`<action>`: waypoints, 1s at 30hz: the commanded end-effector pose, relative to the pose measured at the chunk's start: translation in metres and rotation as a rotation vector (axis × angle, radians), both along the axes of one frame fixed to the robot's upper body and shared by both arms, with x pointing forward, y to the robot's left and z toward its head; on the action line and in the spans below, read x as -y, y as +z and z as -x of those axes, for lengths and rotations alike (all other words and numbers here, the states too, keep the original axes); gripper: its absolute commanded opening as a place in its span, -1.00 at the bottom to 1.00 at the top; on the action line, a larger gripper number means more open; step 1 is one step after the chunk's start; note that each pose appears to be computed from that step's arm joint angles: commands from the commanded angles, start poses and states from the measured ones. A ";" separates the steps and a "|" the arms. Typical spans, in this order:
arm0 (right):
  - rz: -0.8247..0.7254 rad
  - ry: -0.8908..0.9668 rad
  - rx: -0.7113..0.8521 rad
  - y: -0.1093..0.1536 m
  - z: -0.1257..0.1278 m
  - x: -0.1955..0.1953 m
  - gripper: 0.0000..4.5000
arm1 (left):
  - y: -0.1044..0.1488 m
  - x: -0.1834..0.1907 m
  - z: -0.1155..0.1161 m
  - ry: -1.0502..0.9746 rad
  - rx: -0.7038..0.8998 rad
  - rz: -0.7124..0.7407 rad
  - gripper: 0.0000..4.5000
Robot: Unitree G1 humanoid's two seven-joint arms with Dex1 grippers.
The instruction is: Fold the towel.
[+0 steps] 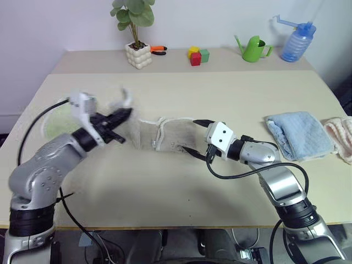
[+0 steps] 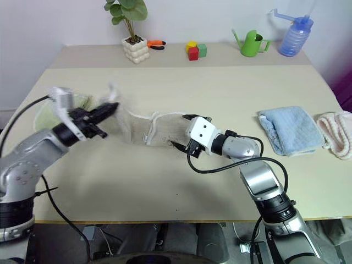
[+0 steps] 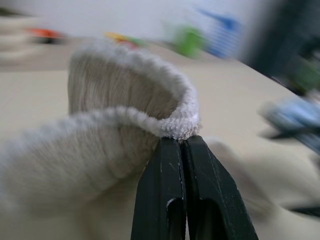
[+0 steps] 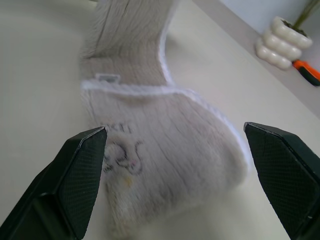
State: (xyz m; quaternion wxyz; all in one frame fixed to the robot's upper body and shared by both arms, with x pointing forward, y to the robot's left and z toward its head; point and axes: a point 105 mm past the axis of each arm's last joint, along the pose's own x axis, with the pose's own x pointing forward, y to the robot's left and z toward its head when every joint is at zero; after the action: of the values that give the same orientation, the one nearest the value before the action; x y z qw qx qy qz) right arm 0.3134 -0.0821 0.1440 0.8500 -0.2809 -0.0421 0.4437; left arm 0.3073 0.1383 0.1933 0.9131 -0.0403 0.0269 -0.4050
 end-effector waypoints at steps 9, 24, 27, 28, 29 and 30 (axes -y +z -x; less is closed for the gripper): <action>0.053 -0.149 0.060 0.002 -0.009 0.036 1.00 | -0.036 0.081 -0.004 -0.352 0.001 -0.186 -0.99; 0.056 -0.173 0.073 0.004 -0.012 0.040 1.00 | -0.055 0.092 0.002 -0.414 -0.043 -0.235 -0.63; 0.061 -0.176 0.073 0.003 -0.013 0.041 1.00 | -0.045 0.089 0.002 -0.405 0.008 -0.221 -0.02; 0.063 -0.177 0.072 0.003 -0.013 0.042 1.00 | -0.041 0.089 0.002 -0.404 0.014 -0.207 -0.02; 0.066 -0.180 0.073 0.003 -0.013 0.043 1.00 | -0.034 0.088 0.004 -0.408 0.023 -0.182 -0.02; 0.069 -0.184 0.073 0.003 -0.013 0.045 1.00 | -0.029 0.086 0.005 -0.413 0.031 -0.164 -0.02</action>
State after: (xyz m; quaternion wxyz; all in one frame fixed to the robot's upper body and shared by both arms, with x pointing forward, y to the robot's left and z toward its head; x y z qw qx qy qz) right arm 0.3249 -0.1228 0.1352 0.8740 -0.3203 -0.0112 0.3653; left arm 0.3059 0.0506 0.1421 0.8130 0.0517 0.0944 -0.5723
